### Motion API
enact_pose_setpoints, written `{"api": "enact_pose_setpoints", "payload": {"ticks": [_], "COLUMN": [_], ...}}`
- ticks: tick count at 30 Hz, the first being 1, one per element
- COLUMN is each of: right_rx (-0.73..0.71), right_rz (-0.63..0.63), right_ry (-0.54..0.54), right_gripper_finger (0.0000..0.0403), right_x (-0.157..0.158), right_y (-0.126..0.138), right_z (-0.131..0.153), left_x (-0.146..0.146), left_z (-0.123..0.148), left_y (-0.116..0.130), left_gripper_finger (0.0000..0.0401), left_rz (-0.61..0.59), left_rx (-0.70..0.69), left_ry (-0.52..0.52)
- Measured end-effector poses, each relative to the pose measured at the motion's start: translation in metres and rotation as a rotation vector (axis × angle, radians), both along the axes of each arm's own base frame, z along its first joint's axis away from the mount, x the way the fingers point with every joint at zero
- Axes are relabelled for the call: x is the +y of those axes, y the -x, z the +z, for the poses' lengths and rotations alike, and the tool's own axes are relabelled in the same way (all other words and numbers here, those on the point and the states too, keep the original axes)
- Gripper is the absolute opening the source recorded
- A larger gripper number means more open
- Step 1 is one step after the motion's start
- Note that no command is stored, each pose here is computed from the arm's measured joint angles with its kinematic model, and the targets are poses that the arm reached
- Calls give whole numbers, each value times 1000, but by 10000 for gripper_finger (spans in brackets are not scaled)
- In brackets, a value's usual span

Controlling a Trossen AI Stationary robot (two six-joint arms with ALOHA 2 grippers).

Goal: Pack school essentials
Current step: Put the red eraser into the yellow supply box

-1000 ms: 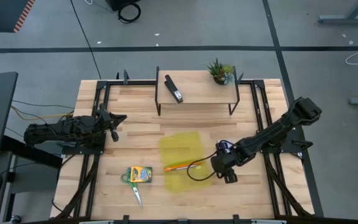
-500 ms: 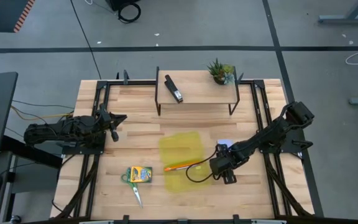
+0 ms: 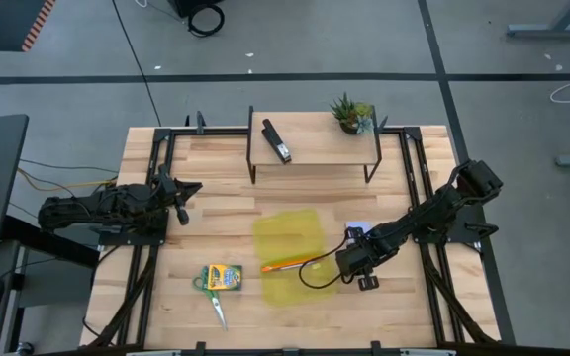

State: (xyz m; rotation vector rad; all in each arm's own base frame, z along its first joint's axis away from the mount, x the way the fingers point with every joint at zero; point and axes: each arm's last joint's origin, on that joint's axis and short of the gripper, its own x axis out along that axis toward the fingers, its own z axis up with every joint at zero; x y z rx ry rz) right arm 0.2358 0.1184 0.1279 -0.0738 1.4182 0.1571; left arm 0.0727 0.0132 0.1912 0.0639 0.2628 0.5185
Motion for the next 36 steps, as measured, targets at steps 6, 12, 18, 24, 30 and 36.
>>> {"api": "enact_pose_setpoints", "payload": {"ticks": [6,12,18,24,30,36], "right_rx": [-3,-13,-9,-21,-27,-84], "right_rz": [1,-14,-29,-61,-75,-66], "right_ry": [8,3,2,-17,-31,-55], "right_gripper_finger": [81,81,81,83,83,83], "right_x": [0,2,3,4,6,12], "right_y": [0,-3,-6,-8,-10,-24], "right_z": [0,4,9,13,21,42], "left_x": [0,0,0,0,0,0], "left_z": [0,0,0,0,0,0], "left_y": [0,0,0,0,0,0], "left_gripper_finger": [32,30,38,34,28,37], "left_rz": [0,0,0,0,0,0], "left_rx": [0,0,0,0,0,0], "left_ry": [0,0,0,0,0,0]}}
